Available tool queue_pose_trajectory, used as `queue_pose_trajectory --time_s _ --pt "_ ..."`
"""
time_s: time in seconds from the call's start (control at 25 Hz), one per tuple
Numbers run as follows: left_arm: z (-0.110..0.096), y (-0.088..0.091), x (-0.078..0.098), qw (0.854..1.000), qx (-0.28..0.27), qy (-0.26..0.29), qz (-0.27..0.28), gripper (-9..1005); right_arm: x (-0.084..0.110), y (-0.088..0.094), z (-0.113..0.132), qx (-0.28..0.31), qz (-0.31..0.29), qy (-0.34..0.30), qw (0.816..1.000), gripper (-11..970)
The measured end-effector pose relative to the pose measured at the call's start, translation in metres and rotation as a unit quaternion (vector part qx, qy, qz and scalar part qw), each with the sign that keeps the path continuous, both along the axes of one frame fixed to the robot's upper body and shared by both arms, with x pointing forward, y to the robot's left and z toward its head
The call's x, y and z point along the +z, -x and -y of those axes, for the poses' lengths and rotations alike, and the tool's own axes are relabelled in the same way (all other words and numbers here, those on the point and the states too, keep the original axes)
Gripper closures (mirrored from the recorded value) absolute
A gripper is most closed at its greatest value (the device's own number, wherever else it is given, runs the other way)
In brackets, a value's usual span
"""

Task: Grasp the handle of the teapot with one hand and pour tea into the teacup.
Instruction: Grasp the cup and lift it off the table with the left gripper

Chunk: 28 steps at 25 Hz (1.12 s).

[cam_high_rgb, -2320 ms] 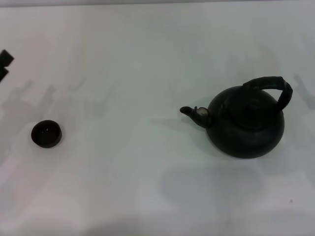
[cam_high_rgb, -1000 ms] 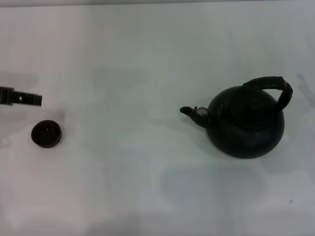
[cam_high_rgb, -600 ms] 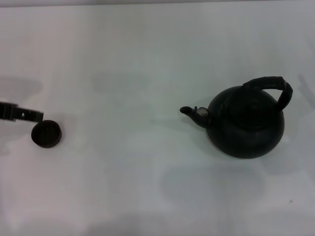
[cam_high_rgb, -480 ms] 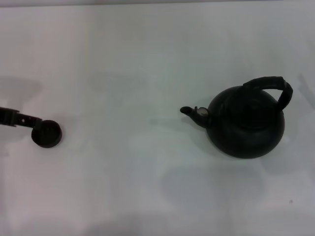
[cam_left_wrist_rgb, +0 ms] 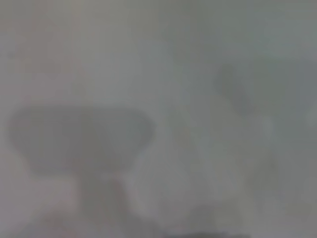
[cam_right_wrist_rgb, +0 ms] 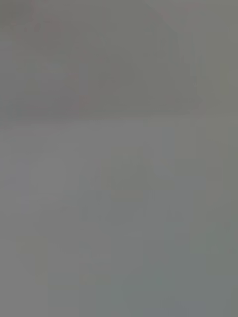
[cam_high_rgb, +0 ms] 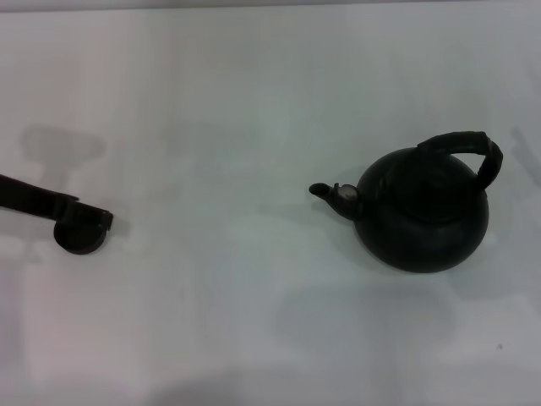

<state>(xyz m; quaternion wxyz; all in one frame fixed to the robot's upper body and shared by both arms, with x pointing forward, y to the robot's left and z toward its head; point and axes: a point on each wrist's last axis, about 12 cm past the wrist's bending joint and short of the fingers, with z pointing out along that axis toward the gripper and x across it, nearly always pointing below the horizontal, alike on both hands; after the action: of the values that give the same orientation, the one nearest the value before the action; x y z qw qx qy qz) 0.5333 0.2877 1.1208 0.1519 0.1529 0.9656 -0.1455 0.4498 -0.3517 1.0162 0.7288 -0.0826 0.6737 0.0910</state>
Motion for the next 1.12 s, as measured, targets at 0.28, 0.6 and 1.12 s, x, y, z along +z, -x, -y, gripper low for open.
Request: queue_pose_trajectory --time_s 0.28,0.6,1.12 --pt "0.008 -0.006 -0.006 1.000 -0.008 0.001 -0.018 118 0.001 -0.001 0.001 -0.001 0.003 0.001 1.000 82" --pt "0.013 -0.007 -0.007 0.999 -0.020 -0.001 -0.038 119 0.002 -0.001 0.004 -0.012 0.006 -0.001 1.000 83" --pt "0.020 -0.011 -0.013 0.997 -0.034 -0.028 -0.067 123 0.001 -0.001 0.007 -0.021 0.002 -0.001 1.000 83"
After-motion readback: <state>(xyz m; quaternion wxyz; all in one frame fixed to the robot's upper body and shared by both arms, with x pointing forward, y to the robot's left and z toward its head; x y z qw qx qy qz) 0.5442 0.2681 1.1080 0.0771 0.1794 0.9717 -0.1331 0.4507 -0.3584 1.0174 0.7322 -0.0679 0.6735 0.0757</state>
